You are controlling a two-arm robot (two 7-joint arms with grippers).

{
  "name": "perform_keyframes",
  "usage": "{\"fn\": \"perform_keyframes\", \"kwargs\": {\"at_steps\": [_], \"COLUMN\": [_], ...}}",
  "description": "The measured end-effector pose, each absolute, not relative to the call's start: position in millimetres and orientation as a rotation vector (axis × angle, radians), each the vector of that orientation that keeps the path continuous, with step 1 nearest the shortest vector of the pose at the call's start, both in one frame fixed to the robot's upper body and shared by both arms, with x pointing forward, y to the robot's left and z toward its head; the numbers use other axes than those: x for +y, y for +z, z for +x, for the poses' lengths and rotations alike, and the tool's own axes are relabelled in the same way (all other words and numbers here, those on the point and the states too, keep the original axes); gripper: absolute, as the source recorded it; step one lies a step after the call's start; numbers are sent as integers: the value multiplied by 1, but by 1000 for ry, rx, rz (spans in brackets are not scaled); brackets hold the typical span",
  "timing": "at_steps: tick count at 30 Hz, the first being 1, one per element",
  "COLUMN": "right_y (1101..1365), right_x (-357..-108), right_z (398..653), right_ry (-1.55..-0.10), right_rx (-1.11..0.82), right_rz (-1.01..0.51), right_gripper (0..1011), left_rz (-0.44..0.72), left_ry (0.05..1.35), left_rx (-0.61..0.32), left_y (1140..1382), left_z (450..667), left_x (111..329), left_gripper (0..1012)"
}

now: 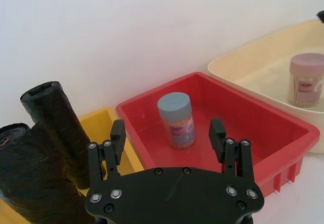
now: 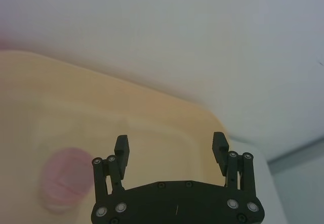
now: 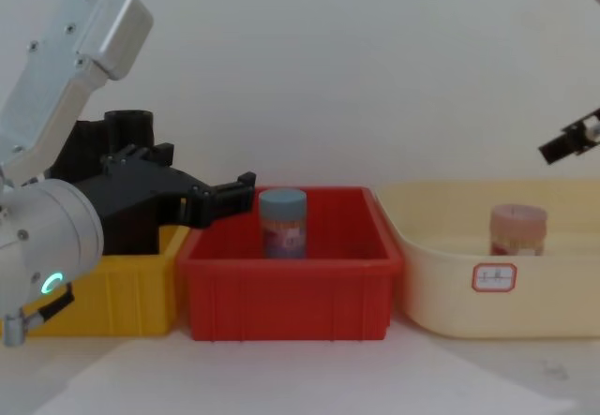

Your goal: Pick up the garbage bag with the one hand and transfer it to the other hand.

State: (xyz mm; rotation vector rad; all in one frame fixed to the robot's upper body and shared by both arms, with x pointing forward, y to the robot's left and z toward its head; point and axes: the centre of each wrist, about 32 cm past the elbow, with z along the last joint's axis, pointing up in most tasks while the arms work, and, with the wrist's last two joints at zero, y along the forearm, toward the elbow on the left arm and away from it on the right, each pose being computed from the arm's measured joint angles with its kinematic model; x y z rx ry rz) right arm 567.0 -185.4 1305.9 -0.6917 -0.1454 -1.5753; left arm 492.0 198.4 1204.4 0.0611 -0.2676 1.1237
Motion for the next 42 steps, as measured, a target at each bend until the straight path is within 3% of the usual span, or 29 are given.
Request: {"fn": "perform_keyframes", "kwargs": {"at_steps": [12,21,31,42], "right_y": [1302,1301,1300,1299], "right_x": [-195,-198,-200,-201], "right_z": [567,567,567,567], "right_ry": [-1677,-1711,-1729,-1736], "right_rx": [-111,-98,-92,-90], "right_rz": [-775,-805,-822,-828], "right_gripper": [1001,1000,1001,1001], "left_rz": [52,39,54,110], "left_ry": [1133,1155,1203,1279], "left_rx": [-282,-278,-208,-116], "left_y": [1216,1256,1297,1318], "left_z": [491,483,462,443], "left_x": [199,207,232,263], "left_gripper": [1001,1001,1001,1001]}}
